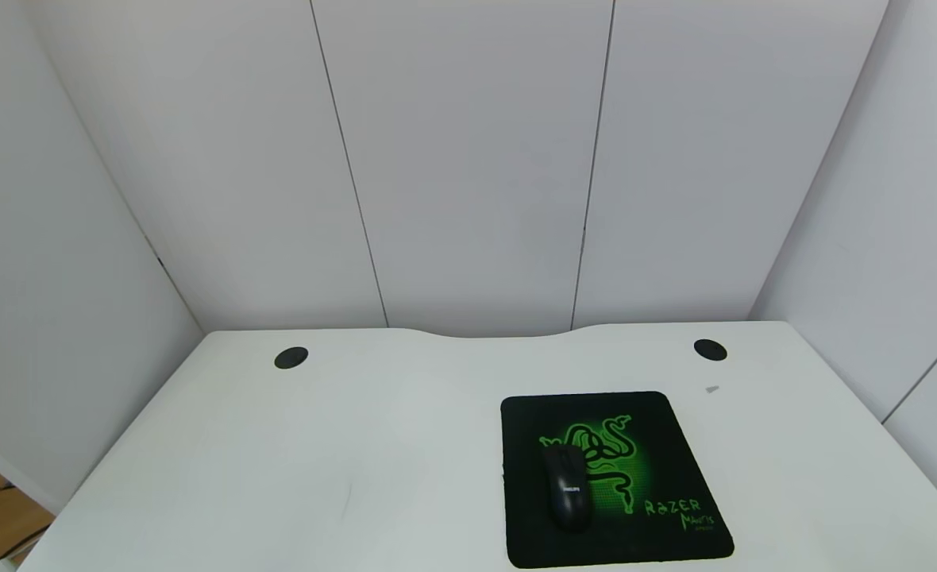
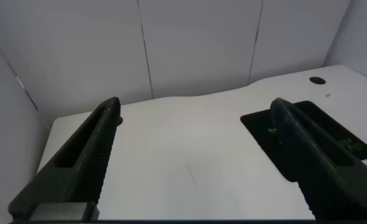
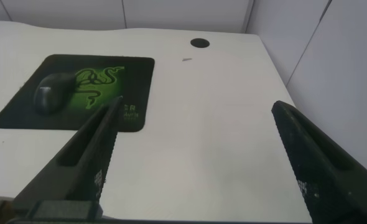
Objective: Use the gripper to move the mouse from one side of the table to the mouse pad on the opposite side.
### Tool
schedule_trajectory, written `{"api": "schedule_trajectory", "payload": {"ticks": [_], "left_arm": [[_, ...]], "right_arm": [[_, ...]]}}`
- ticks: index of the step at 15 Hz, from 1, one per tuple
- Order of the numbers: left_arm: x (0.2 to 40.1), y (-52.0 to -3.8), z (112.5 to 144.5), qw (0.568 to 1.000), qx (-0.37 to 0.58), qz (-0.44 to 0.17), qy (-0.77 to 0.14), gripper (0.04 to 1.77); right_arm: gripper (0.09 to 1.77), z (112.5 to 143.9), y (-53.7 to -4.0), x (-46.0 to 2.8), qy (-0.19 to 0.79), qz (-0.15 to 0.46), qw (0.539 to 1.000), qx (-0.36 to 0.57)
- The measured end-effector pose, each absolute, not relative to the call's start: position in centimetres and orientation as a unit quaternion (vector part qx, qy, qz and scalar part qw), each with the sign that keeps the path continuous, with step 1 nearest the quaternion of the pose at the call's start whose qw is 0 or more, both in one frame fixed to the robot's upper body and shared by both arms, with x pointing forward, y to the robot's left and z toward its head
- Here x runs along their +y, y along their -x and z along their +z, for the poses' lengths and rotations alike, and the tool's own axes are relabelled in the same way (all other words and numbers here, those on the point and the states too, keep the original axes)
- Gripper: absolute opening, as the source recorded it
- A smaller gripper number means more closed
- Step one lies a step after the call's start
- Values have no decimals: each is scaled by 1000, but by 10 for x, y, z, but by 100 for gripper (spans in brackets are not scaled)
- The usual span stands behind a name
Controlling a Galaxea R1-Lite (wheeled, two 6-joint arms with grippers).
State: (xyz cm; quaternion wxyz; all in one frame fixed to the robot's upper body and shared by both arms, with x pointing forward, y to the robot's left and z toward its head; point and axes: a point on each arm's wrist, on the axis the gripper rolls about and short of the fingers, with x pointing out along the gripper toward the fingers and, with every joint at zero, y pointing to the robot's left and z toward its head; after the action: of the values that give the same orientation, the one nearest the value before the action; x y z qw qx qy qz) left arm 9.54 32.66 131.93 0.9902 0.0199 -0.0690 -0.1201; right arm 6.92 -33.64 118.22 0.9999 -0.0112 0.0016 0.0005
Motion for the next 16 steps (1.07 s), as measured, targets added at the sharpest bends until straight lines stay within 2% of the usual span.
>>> {"api": "schedule_trajectory", "payload": {"ticks": [3,10,16], "left_arm": [[326,-79,1315,986,-95,-137,-20,172],[327,-39,1305,974,-192,-117,-35,172],[329,-34,1274,961,-255,-91,-54,172]], "right_arm": [[171,1182,-69,-336,11,1,1000,2],[171,1182,-69,-336,11,1,1000,2],[171,1182,-69,-336,11,1,1000,2]]}}
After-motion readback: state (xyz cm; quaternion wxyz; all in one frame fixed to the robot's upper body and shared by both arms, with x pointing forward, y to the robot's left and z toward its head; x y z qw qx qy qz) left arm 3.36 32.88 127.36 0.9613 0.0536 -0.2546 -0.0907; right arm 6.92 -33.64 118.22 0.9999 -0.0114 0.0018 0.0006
